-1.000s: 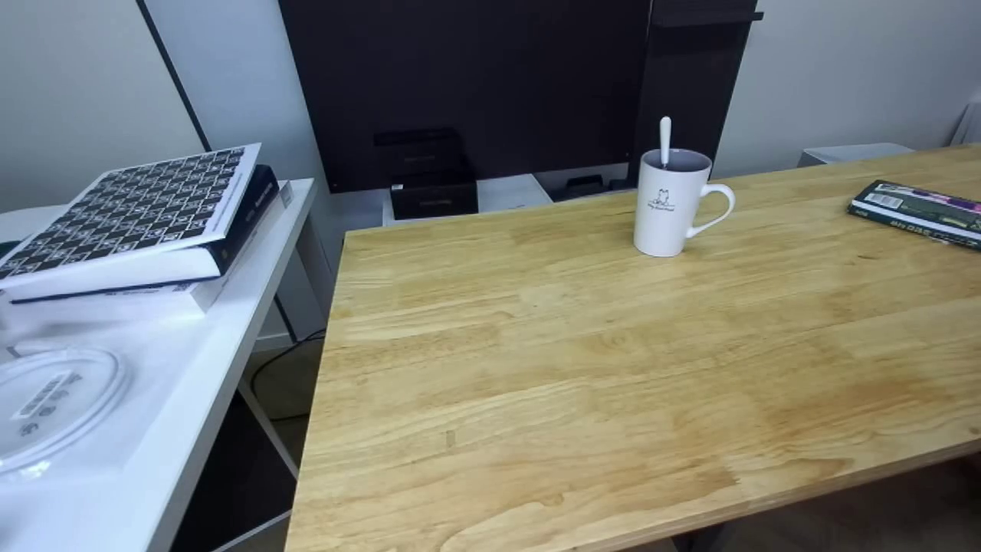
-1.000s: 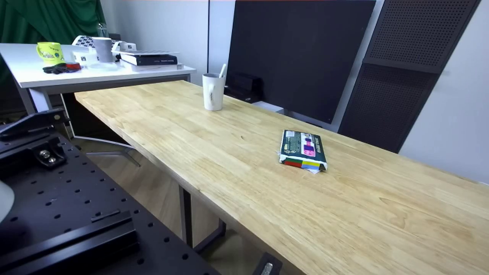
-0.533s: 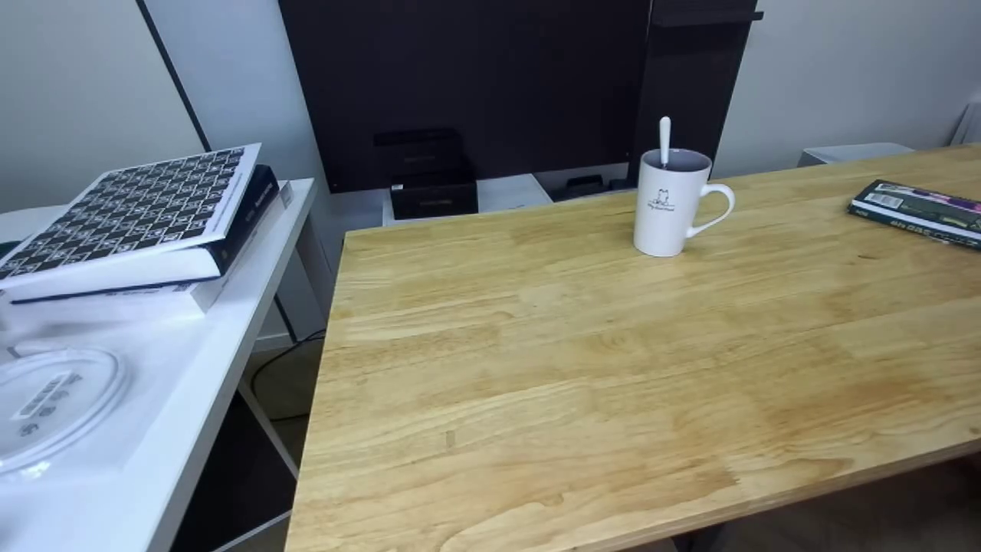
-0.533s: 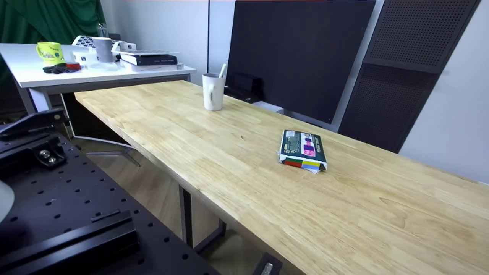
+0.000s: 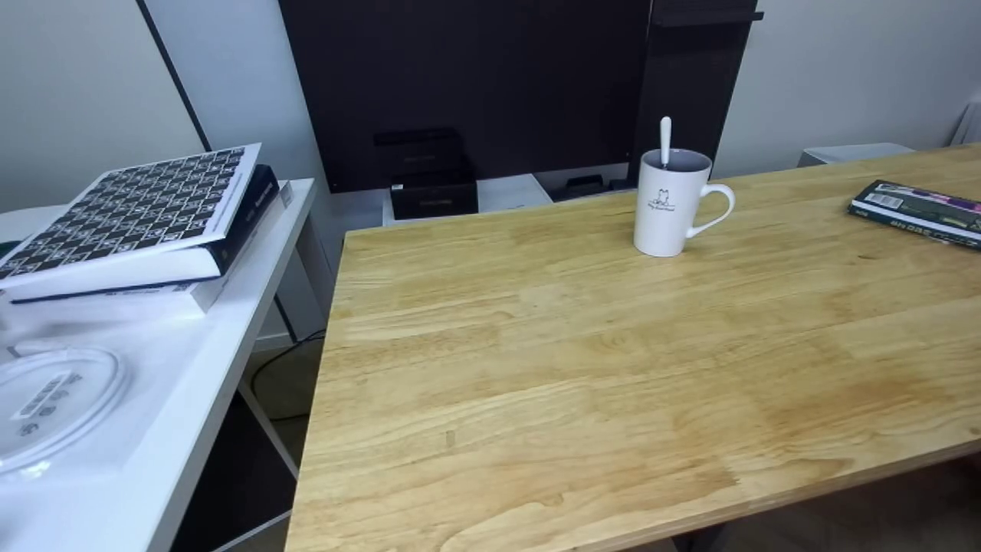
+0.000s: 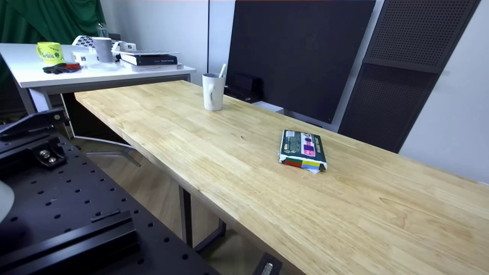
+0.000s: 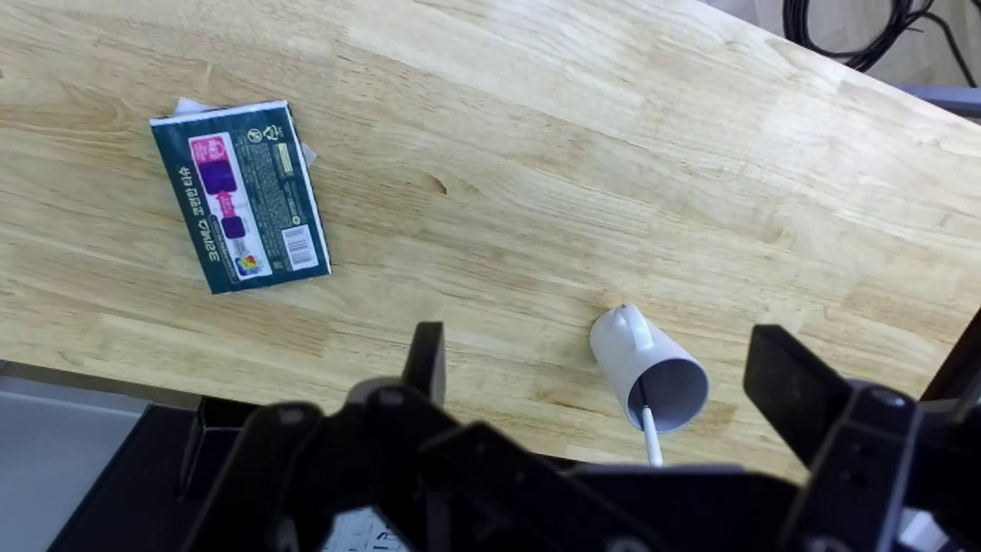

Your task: Take the spoon out of the mug and put it on the table

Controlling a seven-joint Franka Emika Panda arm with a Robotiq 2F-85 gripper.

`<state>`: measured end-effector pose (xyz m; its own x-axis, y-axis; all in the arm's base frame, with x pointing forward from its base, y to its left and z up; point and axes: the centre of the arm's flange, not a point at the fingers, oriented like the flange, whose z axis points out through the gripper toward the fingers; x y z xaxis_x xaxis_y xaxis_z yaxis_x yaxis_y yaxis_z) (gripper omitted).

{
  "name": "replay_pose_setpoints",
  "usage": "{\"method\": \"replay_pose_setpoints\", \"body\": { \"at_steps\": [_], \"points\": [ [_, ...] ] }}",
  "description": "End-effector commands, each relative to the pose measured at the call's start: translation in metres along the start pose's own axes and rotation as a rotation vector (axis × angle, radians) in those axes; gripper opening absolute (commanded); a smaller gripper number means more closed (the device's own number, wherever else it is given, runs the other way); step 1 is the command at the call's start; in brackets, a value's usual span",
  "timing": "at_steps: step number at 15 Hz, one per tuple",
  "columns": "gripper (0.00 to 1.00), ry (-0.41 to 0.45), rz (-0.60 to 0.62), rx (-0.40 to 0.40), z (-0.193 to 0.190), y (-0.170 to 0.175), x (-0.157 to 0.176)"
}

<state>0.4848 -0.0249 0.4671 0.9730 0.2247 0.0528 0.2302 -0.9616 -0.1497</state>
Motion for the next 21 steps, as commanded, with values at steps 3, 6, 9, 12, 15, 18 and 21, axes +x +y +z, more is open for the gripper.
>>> {"method": "replay_pose_setpoints", "body": {
  "at_steps": [3,6,9,12,15,18,21],
  "points": [
    [1.00,-0.065,-0.012,0.033,-0.001,0.006,0.062],
    [1.00,-0.086,-0.018,0.038,0.004,0.005,0.083],
    [1.00,-0.107,-0.032,0.053,0.009,0.001,0.102],
    [1.00,-0.137,-0.063,0.070,0.017,-0.007,0.120],
    [1.00,-0.156,-0.098,0.073,0.025,-0.020,0.136],
    [1.00,-0.163,-0.139,0.075,0.035,-0.035,0.151],
    [1.00,-0.154,-0.141,0.066,0.045,-0.042,0.140]
  ]
}}
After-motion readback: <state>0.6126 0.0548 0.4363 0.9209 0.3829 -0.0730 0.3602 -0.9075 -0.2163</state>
